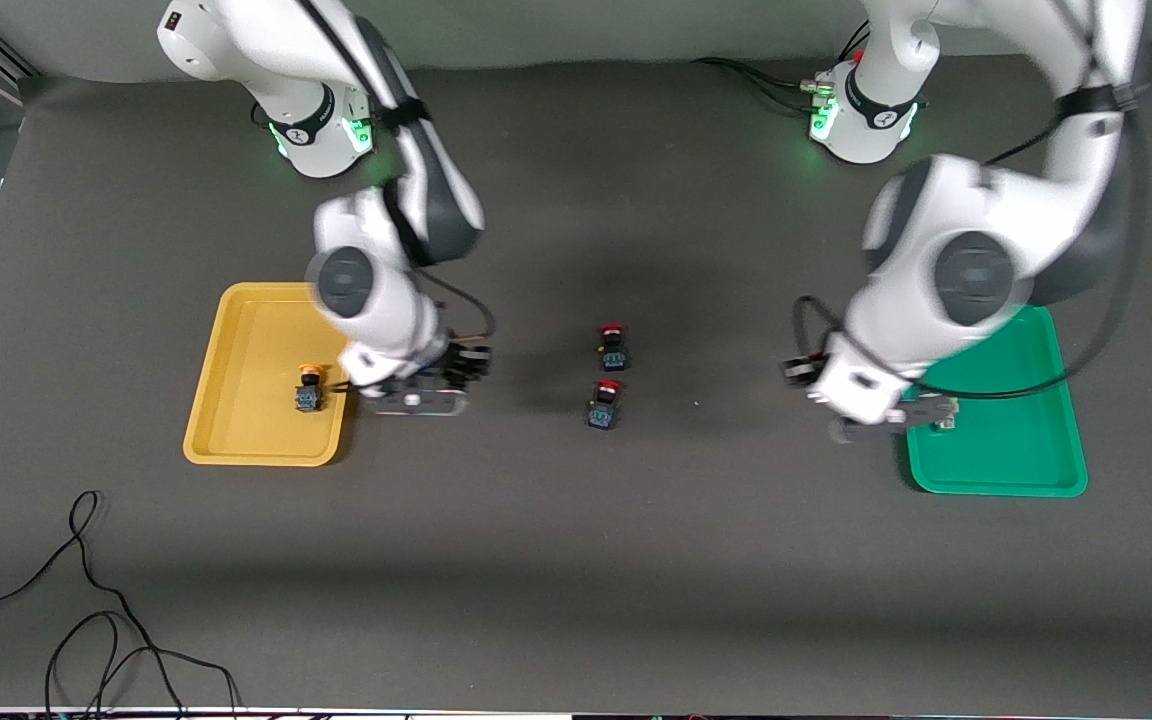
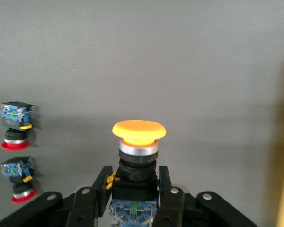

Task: Place green and yellow buttons in trays
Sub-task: 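Carry the orange-based button to the green tray while the right gripper carries yellow, then release the orange-based button in the green tray while the right gripper releases yellow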

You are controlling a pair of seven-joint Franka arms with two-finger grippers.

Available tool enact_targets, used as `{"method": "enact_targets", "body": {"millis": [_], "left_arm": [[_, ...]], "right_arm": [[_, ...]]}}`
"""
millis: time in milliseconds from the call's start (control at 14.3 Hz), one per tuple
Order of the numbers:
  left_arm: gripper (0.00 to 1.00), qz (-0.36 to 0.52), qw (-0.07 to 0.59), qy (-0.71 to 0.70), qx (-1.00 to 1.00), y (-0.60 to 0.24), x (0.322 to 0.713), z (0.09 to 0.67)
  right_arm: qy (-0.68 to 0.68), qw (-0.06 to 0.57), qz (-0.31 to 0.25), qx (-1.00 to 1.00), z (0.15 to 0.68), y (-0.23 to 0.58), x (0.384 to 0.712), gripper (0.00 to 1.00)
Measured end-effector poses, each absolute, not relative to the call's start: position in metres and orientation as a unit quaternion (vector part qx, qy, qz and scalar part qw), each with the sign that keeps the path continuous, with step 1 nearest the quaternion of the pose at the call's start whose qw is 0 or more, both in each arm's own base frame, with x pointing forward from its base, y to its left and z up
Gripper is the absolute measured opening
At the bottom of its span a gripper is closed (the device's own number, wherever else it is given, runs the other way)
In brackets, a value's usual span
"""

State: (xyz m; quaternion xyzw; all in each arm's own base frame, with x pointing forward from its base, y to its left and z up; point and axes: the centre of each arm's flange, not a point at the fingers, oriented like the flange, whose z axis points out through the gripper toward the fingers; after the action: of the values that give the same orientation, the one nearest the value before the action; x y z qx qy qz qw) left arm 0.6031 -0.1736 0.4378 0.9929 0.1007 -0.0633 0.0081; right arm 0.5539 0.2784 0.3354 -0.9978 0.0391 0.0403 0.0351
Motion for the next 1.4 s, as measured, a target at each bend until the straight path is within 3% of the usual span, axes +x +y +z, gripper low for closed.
{"method": "enact_targets", "body": {"millis": [209,488,698,1047,1186,1395], "left_arm": [[0.41,-0.083,0.02,0.056,0.995,-0.039,0.609,0.438],[0.41,-0.087,-0.006,-0.01,0.996,0.118,0.593,0.422],[0.41,-0.063,-0.033,-0.041,0.997,0.141,0.587,0.374],[0.41,-0.038,-0.043,-0.069,0.996,0.144,0.565,0.22],[0.41,-0.042,-0.042,-0.075,0.995,0.151,0.562,0.199],[0.69,-0.034,-0.046,-0.087,0.995,0.158,0.569,0.217]], "right_arm": [[0.019,0.026,0.056,-0.998,0.377,0.2,0.568,0.44],[-0.027,0.025,0.07,-0.997,0.38,0.089,0.577,0.44],[-0.055,0.029,0.083,-0.995,0.36,0.016,0.573,0.44],[-0.092,0.001,0.06,-0.994,0.313,-0.062,0.558,0.44],[-0.096,-0.021,0.051,-0.994,0.285,-0.082,0.543,0.44],[-0.078,-0.011,0.045,-0.996,0.251,-0.077,0.527,0.44]]}}
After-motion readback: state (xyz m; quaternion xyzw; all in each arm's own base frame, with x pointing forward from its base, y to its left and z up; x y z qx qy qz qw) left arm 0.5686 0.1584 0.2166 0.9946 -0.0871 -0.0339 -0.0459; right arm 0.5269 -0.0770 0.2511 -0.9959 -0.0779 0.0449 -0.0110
